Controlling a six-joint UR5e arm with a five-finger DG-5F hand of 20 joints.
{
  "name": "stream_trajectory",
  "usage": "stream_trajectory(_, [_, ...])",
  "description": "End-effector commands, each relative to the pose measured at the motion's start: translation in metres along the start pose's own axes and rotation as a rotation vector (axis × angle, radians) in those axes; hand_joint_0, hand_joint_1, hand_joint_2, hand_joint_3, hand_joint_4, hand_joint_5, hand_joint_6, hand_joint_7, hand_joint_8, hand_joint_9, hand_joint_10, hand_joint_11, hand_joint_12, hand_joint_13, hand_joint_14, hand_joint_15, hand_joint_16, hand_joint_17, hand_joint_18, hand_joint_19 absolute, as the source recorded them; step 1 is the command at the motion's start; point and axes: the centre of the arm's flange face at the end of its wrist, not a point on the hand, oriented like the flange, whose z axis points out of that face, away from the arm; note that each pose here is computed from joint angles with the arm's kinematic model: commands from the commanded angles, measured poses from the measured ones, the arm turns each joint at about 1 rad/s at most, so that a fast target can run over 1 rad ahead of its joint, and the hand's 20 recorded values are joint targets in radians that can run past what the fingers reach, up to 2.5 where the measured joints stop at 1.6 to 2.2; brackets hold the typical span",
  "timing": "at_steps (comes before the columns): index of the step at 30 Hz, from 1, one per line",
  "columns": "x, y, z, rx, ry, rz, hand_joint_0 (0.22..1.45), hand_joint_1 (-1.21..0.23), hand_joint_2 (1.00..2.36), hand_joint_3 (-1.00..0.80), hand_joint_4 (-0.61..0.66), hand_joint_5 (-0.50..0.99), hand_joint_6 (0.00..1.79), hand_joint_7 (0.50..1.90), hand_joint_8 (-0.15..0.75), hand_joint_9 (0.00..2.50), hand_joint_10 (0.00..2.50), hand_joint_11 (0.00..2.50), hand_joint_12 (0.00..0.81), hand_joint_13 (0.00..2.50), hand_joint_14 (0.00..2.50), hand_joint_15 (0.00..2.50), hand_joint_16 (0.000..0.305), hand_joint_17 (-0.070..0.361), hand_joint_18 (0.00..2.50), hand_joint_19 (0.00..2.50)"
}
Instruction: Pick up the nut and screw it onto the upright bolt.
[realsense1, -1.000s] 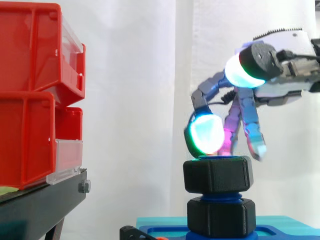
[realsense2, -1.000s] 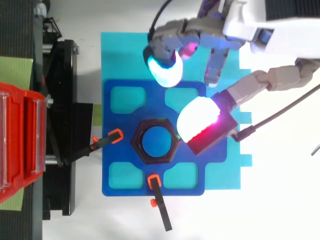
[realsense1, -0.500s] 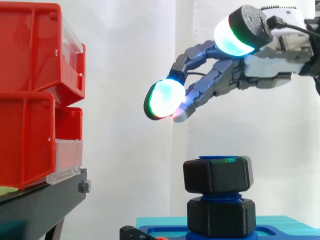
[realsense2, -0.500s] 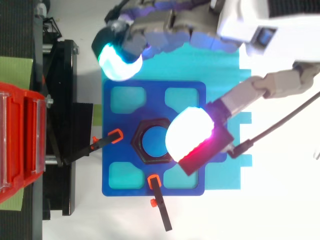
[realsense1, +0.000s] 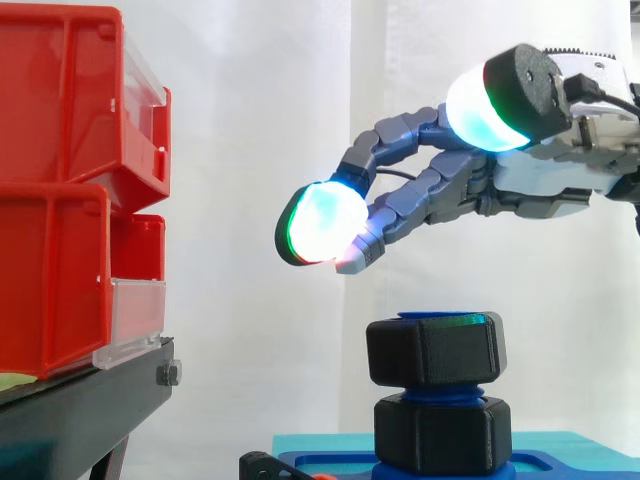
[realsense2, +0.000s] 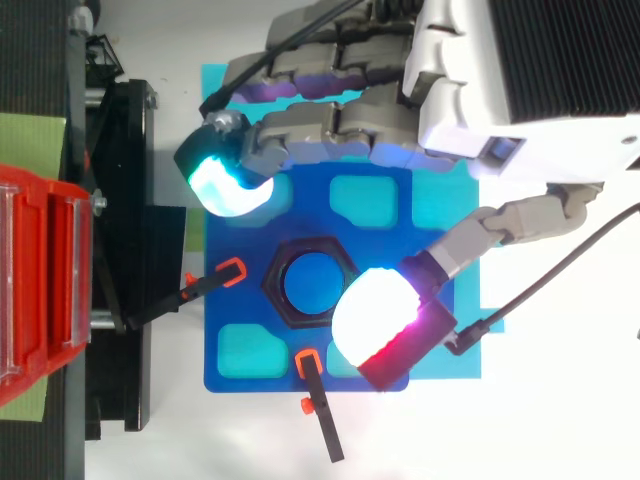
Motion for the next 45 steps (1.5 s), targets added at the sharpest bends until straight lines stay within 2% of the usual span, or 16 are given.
stream_trajectory(1, [0.001, -0.002, -0.003, 0.004, 0.019, 0.001, 0.43, -0.28, 1.0, -0.5, 0.14, -0.16, 0.5, 0.69, 0.235, 0.65, 0.0, 0.0, 0.369, 0.37, 0.0, 0.0, 0.057, 0.129, 0.17, 0.21])
stream_trajectory(9, [0.004, -0.004, -0.004, 0.009, 0.03, 0.002, 0.44, -0.28, 1.0, -0.5, 0.15, -0.15, 0.5, 0.7, 0.238, 0.66, 0.0, 0.0, 0.368, 0.37, 0.0, 0.0, 0.057, 0.128, 0.16, 0.21])
stream_trajectory(10, [0.014, -0.005, -0.008, 0.014, 0.041, 0.005, 0.44, -0.28, 1.0, -0.5, 0.15, -0.15, 0.5, 0.71, 0.242, 0.67, 0.0, 0.0, 0.367, 0.37, 0.0, 0.0, 0.057, 0.128, 0.16, 0.22])
stream_trajectory(11, [0.015, -0.006, -0.008, 0.014, 0.04, 0.006, 0.44, -0.28, 1.0, -0.5, 0.15, -0.15, 0.5, 0.71, 0.245, 0.67, 0.0, 0.0, 0.369, 0.37, 0.0, 0.0, 0.057, 0.128, 0.16, 0.22])
stream_trajectory(14, [0.015, -0.006, -0.007, 0.009, 0.03, 0.005, 0.44, -0.3, 1.0, -0.5, 0.16, -0.14, 0.5, 0.73, 0.242, 0.67, 0.0, 0.0, 0.368, 0.37, 0.0, 0.0, 0.057, 0.127, 0.16, 0.22])
stream_trajectory(20, [0.015, -0.006, -0.008, 0.013, 0.038, 0.006, 0.44, -0.3, 1.0, -0.5, 0.16, -0.14, 0.5, 0.74, 0.244, 0.69, 0.0, 0.0, 0.367, 0.37, 0.0, 0.0, 0.056, 0.127, 0.16, 0.21])
stream_trajectory(25, [0.016, -0.005, -0.008, 0.014, 0.04, 0.003, 0.44, -0.31, 1.0, -0.5, 0.21, -0.11, 0.5, 0.84, 0.251, 0.75, 0.0, 0.0, 0.366, 0.39, 0.0, 0.0, 0.056, 0.125, 0.15, 0.2])
stream_trajectory(36, [0.02, 0.002, -0.007, 0.007, 0.051, 0.004, 0.44, -0.32, 1.0, -0.5, 0.19, -0.12, 0.5, 0.82, 0.252, 0.77, 0.0, 0.0, 0.362, 0.41, 0.0, 0.0, 0.055, 0.123, 0.16, 0.2])
stream_trajectory(45, [0.022, 0.005, -0.005, -0.001, 0.049, 0.003, 0.45, -0.33, 1.0, -0.5, 0.19, -0.12, 0.5, 0.82, 0.25, 0.76, 0.0, 0.0, 0.36, 0.4, 0.0, 0.0, 0.054, 0.122, 0.17, 0.19])
